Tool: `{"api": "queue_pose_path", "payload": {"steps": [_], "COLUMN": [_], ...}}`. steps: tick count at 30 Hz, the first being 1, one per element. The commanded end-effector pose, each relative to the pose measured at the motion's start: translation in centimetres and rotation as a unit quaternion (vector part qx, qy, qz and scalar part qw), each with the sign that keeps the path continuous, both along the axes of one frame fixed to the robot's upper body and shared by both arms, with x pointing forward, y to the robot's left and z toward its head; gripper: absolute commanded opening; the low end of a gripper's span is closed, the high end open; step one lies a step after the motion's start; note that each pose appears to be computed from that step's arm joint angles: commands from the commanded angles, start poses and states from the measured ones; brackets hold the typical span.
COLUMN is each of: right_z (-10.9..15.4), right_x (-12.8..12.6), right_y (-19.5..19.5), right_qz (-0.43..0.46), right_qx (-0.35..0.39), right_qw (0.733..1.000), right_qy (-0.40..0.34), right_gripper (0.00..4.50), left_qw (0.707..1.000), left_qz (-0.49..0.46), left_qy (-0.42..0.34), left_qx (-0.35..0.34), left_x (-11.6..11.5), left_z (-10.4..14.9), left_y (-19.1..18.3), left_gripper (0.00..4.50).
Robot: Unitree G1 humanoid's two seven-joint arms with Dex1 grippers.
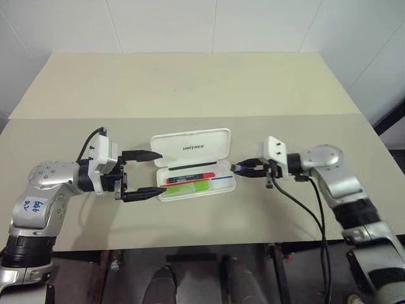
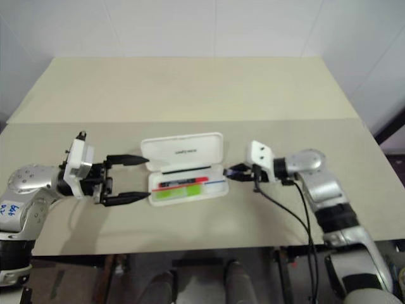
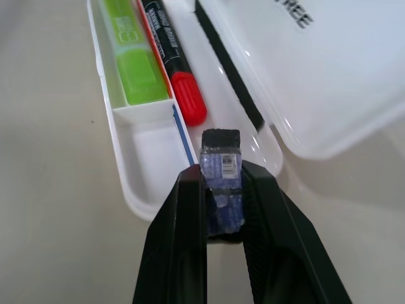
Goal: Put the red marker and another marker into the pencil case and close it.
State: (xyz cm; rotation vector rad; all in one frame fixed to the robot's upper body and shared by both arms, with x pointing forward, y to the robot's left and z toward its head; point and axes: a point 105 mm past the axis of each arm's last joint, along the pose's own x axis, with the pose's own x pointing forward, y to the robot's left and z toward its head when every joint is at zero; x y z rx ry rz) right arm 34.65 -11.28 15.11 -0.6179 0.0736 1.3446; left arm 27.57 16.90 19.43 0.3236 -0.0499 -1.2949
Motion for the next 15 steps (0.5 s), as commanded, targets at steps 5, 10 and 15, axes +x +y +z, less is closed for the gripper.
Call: {"api": "queue_pose_path", "payload": {"steps": [5,10,15], "right_z": [0.9,0.2,-0.7], "right_x": [0.2,-0.4,-0.6], "right_y": [2.2,2.8,3.1], "right_qz": [0.058,0.074,0.079], "right_qx": [-0.007,-0.012,-0.016], "right_qw": [0.998,0.997,0.997], "right_qy": [-0.009,0.005,0.016], "right_gripper": [0.39,0.39,0.39], "left_qw": [1.000,1.000,1.000], "left_qz": [0.011,0.019,0.023], "left_qy": [-0.015,-0.015,-0.015], "left_qx": [-0.009,-0.011,-0.012], "left_x": [-0.9,-1.1,-1.2], "left_z": [0.7,0.7,0.8], "left_y": [0.1,0.2,0.2], "left_gripper": [4.50,4.50,4.50]}}
